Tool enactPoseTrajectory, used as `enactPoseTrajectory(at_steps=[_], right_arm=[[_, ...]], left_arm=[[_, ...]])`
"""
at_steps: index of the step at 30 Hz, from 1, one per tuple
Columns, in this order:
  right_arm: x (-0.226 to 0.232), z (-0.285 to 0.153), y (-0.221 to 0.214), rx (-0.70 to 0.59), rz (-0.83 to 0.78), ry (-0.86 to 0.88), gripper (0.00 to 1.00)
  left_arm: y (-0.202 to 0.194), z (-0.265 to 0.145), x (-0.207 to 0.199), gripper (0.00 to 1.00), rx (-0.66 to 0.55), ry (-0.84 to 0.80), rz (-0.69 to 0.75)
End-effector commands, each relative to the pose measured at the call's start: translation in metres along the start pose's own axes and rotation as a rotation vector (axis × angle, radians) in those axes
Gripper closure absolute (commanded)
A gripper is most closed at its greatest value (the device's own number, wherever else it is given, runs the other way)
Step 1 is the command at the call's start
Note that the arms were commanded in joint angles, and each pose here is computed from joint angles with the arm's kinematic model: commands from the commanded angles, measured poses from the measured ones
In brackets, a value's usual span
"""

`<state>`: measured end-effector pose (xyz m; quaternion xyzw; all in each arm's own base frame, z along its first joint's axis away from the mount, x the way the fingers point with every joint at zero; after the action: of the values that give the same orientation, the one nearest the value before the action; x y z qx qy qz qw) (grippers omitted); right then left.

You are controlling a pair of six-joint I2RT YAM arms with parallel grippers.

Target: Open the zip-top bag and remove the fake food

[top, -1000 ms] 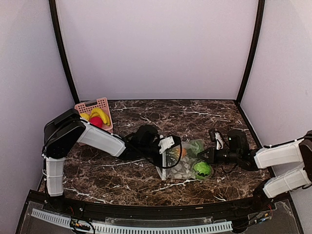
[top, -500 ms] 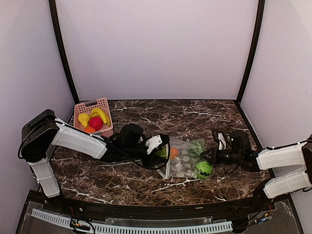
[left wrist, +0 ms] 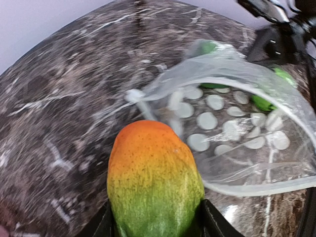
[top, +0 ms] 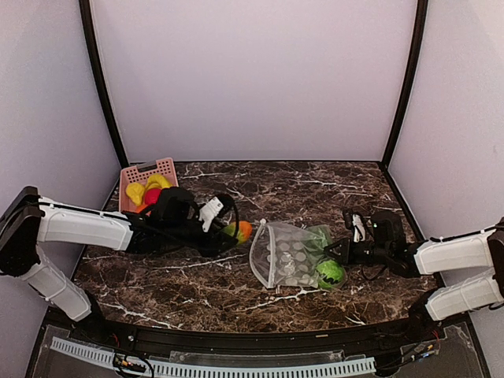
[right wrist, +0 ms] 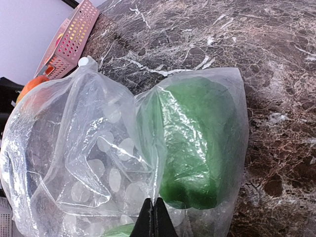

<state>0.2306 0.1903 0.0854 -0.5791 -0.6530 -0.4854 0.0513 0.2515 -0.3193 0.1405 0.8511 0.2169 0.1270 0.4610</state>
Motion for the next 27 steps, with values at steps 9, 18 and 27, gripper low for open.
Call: enactPoseTrajectory(at_steps=[9,18,27], right_arm=[[0.001,0.002,0.004,-0.007,0.004,0.014,1.00],[0.002,0.003,0.005,-0.003,-0.001,0.018,1.00],[0.001,0.007,0.004,0.007,0.004,0.025,1.00]], left_arm=[[-0.009,-0.107,0.155,0.71,-0.089,0.569,-0.397],[-0.043,-0.153,0.227,0.69,-0.041,0.837,-0.568],[-0.054,-0.121,0.241,0.66,-0.065,0.723,-0.609]])
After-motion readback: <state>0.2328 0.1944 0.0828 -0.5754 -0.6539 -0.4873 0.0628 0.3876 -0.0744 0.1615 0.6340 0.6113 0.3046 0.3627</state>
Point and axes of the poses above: each gripper's point midway between its finger pads, its own z axis out along the fingers, its own x axis along the line the jaws close on, y = z × x, the point moved 3 cm from there along -z, back along the fingers, and after that the axes turned 4 degrees about z, right-handed, at the moved point
